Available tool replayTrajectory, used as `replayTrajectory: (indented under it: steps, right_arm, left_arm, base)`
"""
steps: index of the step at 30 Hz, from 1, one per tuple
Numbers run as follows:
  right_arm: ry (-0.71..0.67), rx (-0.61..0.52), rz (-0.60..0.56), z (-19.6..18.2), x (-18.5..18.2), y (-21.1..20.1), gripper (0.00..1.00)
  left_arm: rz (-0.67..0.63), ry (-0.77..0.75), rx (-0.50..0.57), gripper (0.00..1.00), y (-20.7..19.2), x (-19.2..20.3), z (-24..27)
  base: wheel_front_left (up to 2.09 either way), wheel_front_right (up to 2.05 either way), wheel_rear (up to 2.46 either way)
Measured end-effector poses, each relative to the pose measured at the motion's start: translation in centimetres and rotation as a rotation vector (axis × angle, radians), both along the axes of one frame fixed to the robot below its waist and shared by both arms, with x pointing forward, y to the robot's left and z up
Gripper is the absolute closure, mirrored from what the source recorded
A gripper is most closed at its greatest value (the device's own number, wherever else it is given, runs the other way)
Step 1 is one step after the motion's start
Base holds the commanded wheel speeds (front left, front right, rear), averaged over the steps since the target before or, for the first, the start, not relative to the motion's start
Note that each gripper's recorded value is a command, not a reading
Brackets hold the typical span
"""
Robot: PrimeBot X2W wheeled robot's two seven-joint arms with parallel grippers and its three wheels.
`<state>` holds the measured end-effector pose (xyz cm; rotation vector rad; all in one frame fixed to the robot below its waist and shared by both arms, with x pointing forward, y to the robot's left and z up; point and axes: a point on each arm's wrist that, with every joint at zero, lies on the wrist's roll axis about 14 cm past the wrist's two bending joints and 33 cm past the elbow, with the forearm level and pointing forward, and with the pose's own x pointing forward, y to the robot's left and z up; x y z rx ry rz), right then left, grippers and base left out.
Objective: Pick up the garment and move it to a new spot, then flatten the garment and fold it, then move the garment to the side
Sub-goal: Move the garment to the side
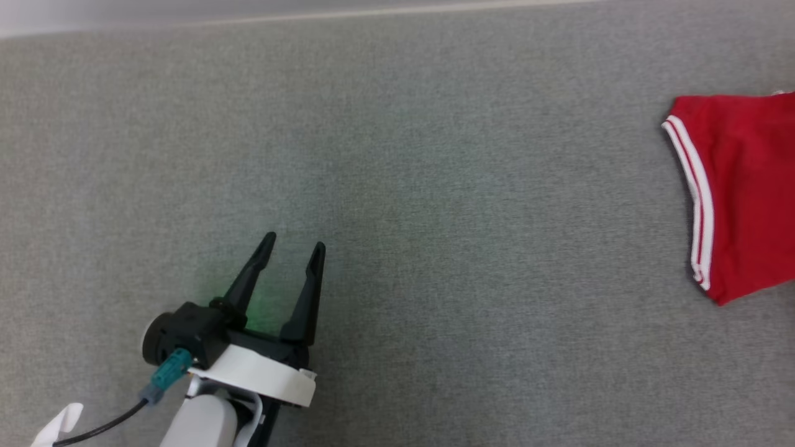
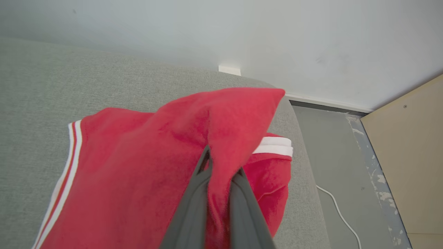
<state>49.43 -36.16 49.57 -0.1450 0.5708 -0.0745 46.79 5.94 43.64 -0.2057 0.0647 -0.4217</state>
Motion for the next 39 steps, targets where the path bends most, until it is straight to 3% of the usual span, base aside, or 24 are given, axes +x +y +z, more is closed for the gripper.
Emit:
replayTrajectory:
  steps: [7, 8, 9, 16, 21, 27, 32, 39]
  right_arm:
    - [0.09, -0.069, -0.034, -2.3, 0.9, -2.9, 1.0]
    - [0.116, -0.077, -0.046, -3.1, 0.6, -3.4, 0.4]
    - [0.131, -0.092, -0.058, -3.7, 0.4, -3.9, 0.0]
    - [0.125, -0.147, -0.143, -4.1, -0.5, -6.6, 0.0]
    - [-0.012, -0.175, -0.139, -0.9, 0.0, -6.6, 0.0]
    - [-0.316, -0.121, -0.024, 6.8, 1.7, -1.8, 0.0]
    - [-0.557, -0.029, 0.109, 12.6, 0.4, 4.0, 0.0]
    - [-0.716, 0.11, 0.244, 15.2, -4.2, 11.2, 0.0]
  left_arm:
    - [0.034, 0.033, 0.006, 0.0, 1.3, 0.8, -1.8]
    - [0.036, 0.035, 0.007, 0.0, 1.4, 0.8, -1.8]
    - [0.039, 0.034, 0.007, 0.0, 1.5, 0.9, -1.8]
    - [0.067, 0.007, 0.001, 0.0, 2.3, 1.0, -0.3]
    - [0.108, -0.03, -0.006, 0.0, 3.4, 0.5, 1.7]
    - [0.198, -0.097, -0.01, 0.0, 6.2, -0.6, 5.1]
    - [0.258, -0.166, -0.015, 0.0, 8.6, -2.1, 8.3]
    - [0.318, -0.244, 0.008, 0.0, 11.2, -4.8, 11.4]
  base:
    - [0.0, 0.0, 0.0]
    - [0.0, 0.0, 0.0]
    - [0.0, 0.0, 0.0]
    - [0.0, 0.0, 0.0]
    - [0.0, 0.0, 0.0]
    - [0.0, 0.0, 0.0]
    - [0.0, 0.0, 0.0]
    - [0.0, 0.0, 0.0]
